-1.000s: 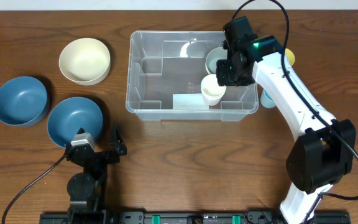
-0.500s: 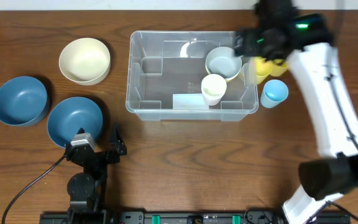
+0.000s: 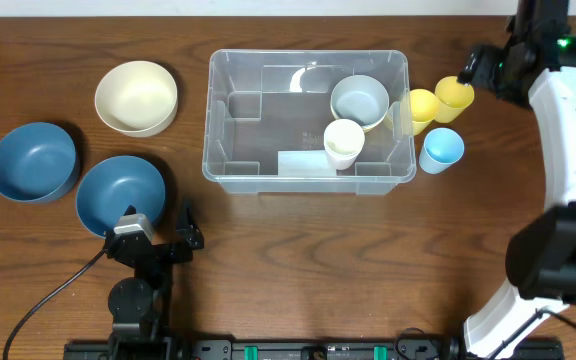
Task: Pack container
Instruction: 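Move the right gripper to a yellow cup and grasp it, then lift the yellow cup and carry it over the stacked cups, then lower the yellow cup onto the cup stack and release it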
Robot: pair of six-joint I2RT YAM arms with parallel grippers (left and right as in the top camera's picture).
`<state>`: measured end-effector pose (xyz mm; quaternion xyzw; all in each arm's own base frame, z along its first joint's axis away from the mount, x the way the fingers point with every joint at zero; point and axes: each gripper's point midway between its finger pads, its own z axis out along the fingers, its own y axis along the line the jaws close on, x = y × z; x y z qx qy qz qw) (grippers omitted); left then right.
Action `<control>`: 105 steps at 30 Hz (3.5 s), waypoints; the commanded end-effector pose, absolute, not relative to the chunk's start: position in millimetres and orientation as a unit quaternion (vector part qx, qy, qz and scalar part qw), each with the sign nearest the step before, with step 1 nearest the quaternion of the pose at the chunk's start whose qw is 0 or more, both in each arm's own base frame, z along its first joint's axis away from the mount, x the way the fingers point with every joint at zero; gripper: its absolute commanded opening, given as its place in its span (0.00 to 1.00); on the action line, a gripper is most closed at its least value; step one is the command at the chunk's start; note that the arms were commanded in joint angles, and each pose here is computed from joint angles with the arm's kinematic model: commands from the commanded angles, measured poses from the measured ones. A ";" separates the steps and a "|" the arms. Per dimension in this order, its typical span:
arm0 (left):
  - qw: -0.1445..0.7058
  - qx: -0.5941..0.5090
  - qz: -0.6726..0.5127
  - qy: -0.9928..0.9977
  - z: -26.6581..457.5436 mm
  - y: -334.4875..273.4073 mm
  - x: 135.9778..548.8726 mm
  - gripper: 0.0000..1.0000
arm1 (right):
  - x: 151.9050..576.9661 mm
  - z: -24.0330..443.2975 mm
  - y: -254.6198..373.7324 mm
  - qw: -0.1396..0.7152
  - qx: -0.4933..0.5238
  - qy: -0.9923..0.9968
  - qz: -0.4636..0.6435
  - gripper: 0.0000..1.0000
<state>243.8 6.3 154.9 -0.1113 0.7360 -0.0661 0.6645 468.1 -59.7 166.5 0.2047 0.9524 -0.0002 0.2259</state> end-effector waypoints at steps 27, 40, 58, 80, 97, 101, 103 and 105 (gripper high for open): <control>0.647 -0.118 -0.064 0.751 136.4 7.5 243.6 0.98 | 478.2 59.1 -80.6 0.138 0.231 0.963 -0.002 0.10; 0.647 -0.118 -0.064 0.751 136.4 7.5 243.6 0.98 | 459.9 139.7 -108.4 0.193 0.260 0.946 -0.004 0.01; 0.647 -0.118 -0.064 0.751 136.4 7.5 243.6 0.98 | 410.7 289.6 84.0 0.316 0.045 0.941 0.115 0.01; 0.647 -0.118 -0.064 0.751 136.4 7.5 243.6 0.98 | 379.9 149.9 155.9 0.167 -0.020 0.984 0.063 0.09; 0.647 -0.118 -0.064 0.751 136.4 7.5 243.6 0.98 | 401.5 203.5 137.3 0.228 -0.017 0.972 0.056 0.73; 0.647 -0.118 -0.064 0.751 136.4 7.5 243.6 0.98 | 403.0 236.7 98.4 0.246 0.033 0.968 0.048 0.75; 0.647 -0.118 -0.064 0.751 136.4 7.5 243.6 0.98 | 399.3 240.6 72.4 0.238 0.069 0.968 0.041 0.75; 0.647 -0.118 -0.064 0.751 136.4 7.5 243.6 0.98 | 390.4 234.9 47.1 0.213 0.104 0.971 0.029 0.75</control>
